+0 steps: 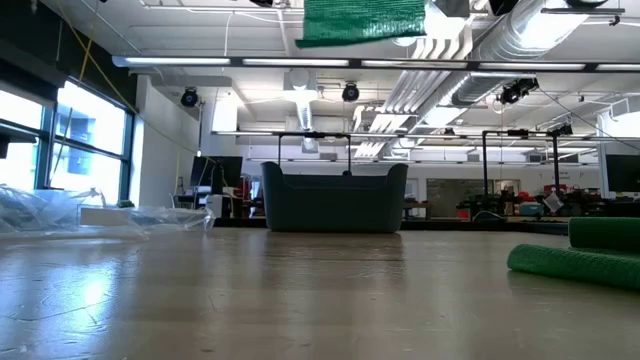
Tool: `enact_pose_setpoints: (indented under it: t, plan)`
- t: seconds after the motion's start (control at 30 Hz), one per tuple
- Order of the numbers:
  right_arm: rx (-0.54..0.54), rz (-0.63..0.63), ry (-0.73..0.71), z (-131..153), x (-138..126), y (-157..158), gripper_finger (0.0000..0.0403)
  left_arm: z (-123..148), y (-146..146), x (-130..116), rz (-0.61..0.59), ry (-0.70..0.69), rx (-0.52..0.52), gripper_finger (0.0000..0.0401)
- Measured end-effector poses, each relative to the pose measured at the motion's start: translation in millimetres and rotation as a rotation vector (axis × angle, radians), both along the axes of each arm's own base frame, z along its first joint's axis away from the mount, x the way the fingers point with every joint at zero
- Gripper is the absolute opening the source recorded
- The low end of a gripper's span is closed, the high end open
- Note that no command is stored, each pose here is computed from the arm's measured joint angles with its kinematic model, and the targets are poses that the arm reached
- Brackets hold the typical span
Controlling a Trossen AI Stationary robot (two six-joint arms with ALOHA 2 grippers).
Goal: Roll bandage
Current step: Roll the blue bandage
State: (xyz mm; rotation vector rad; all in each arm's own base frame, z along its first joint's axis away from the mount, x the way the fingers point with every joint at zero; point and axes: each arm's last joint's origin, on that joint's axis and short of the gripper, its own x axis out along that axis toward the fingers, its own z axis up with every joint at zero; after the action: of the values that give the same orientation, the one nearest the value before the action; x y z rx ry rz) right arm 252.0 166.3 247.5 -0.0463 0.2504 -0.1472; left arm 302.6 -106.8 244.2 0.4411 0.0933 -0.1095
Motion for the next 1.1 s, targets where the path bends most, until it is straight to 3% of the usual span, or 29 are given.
enact_pose_setpoints:
  t: [0.5, 1.1]
  plan:
    - [-0.009, -0.056, -0.062, 6.6, -14.8, 15.3, 0.0149, 2.2, 2.4, 0.6, 0.061, -0.024, 0.008, 0.0007]
    - [-0.004, -0.105, -0.089, 10.4, -3.5, 1.9, 0.0149, 4.7, 2.3, 0.8, 0.060, -0.049, 0.006, 0.0007]
